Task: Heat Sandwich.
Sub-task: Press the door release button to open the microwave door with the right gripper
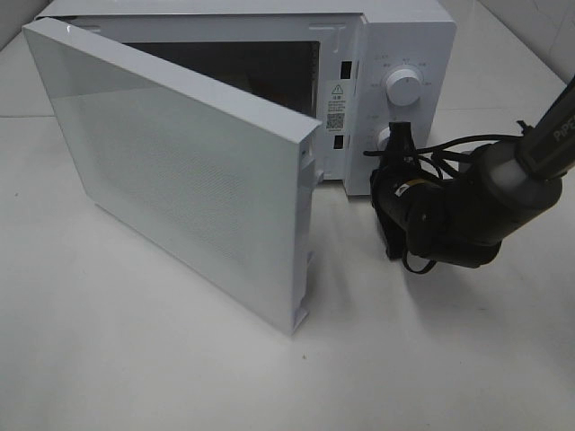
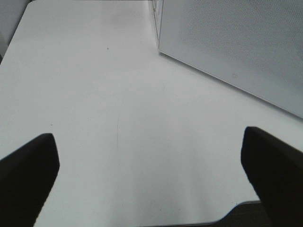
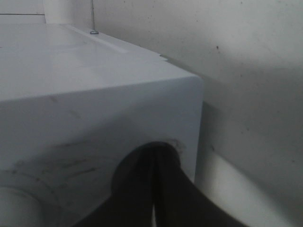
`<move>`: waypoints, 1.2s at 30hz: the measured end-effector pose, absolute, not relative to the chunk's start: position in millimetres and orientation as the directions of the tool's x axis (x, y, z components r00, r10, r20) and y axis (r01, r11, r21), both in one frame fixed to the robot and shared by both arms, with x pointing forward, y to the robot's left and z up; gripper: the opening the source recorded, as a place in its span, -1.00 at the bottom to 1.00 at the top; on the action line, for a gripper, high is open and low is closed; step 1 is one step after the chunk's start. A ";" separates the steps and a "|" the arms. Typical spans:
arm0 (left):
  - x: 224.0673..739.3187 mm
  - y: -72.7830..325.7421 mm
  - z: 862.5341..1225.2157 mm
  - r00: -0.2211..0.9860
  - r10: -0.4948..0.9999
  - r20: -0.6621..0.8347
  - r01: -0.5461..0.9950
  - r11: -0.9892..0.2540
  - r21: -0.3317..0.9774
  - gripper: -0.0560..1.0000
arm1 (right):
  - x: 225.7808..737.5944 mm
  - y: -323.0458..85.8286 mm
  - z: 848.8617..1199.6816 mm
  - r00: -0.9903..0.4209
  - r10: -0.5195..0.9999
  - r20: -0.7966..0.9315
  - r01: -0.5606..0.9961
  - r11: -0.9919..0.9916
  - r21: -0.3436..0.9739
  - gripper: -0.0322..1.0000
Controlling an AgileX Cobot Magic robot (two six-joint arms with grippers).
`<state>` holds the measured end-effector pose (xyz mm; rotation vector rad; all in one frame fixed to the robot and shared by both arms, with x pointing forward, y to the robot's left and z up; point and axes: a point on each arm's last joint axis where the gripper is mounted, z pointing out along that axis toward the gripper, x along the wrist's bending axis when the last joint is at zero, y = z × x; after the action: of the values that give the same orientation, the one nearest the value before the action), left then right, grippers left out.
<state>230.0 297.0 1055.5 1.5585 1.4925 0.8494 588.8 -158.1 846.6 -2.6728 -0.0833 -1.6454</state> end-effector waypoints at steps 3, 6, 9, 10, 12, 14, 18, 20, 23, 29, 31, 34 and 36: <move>230.0 297.0 1055.5 0.079 0.995 -0.058 0.458 0.016 0.889 0.98 | 589.0 -158.8 846.5 0.450 0.044 0.892 0.045 -0.999 0.027 -0.92; 230.0 297.0 1055.5 0.079 0.995 -0.058 0.458 0.016 0.889 0.98 | 589.1 -158.9 847.1 0.454 0.046 0.890 0.049 -0.998 0.027 -0.92; 230.0 297.0 1055.5 0.079 0.995 -0.058 0.458 0.016 0.889 0.98 | 589.0 -158.8 846.8 0.456 0.047 0.889 0.051 -0.998 0.027 -0.92; 230.0 297.0 1055.5 0.079 0.995 -0.058 0.458 0.016 0.889 0.98 | 589.2 -159.2 846.8 0.456 0.046 0.889 0.050 -0.998 0.027 -0.92; 230.0 297.0 1055.5 0.079 0.995 -0.058 0.458 0.016 0.889 0.98 | 589.0 -159.0 846.6 0.459 0.047 0.887 0.051 -0.998 0.027 -0.92; 230.0 297.0 1055.5 0.079 0.995 -0.058 0.458 0.016 0.889 0.98 | 589.0 -158.7 846.4 0.467 0.045 0.883 0.052 -0.998 0.023 -0.92; 230.0 297.0 1055.5 0.079 0.995 -0.058 0.458 0.016 0.889 0.98 | 589.2 -158.5 848.2 0.472 0.042 0.881 0.054 -0.998 0.018 -0.92; 230.0 297.0 1055.5 0.079 0.995 -0.058 0.458 0.016 0.889 0.98 | 588.8 -158.1 849.7 0.479 0.038 0.877 0.056 -0.998 0.013 -0.92; 230.0 297.0 1055.5 0.079 0.995 -0.058 0.458 0.016 0.889 0.98 | 588.2 -158.6 853.1 0.480 0.033 0.876 0.055 -0.998 0.008 -0.92; 230.0 297.0 1055.5 0.079 0.995 -0.058 0.458 0.016 0.889 0.98 | 579.2 -161.4 864.6 0.485 0.042 0.873 0.077 -0.997 0.005 -0.92; 230.0 297.0 1055.5 0.079 0.995 -0.058 0.458 0.016 0.889 0.98 | 573.6 -162.5 868.2 0.484 0.052 0.874 0.089 -0.996 0.010 -0.92; 230.0 297.0 1055.5 0.079 0.995 -0.058 0.458 0.016 0.889 0.98 | 568.4 -161.9 873.1 0.473 0.064 0.879 0.107 -0.994 0.016 -0.92; 230.0 297.0 1055.5 0.079 0.995 -0.058 0.458 0.016 0.889 0.98 | 559.7 -162.4 880.4 0.470 0.081 0.879 0.131 -0.991 0.021 -0.92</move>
<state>230.0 297.0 1055.5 1.5585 1.4925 0.8494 559.7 -162.4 880.4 -2.6510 -0.1913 -1.5804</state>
